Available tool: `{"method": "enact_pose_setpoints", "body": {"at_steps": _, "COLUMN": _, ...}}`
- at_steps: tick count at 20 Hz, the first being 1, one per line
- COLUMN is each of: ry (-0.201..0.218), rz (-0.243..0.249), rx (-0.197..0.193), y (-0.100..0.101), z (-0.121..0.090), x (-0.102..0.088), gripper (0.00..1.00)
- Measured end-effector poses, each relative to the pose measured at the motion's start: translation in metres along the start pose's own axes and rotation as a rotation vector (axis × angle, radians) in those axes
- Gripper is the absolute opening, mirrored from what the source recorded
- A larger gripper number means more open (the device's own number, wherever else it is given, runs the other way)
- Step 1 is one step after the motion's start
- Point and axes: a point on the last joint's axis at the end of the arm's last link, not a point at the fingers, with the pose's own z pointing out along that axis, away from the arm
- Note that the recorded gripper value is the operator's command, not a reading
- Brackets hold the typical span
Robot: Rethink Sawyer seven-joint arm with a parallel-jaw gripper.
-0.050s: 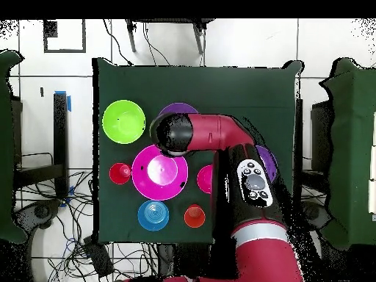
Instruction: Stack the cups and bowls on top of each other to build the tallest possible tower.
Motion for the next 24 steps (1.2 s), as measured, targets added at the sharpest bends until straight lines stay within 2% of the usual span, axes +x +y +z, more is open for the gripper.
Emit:
{"method": "enact_pose_setpoints", "body": {"at_steps": 12, "ry": 0.004, "rz": -0.082, "rx": 0.065, "y": -0.006, "z": 0.008, "x": 0.011, "gripper": 1.0}}
{"method": "enact_pose_setpoints", "body": {"at_steps": 24, "ry": 0.019, "rz": -0.108, "rx": 0.079, "y": -0.006, "z": 0.02, "x": 0.017, "gripper": 1.0}}
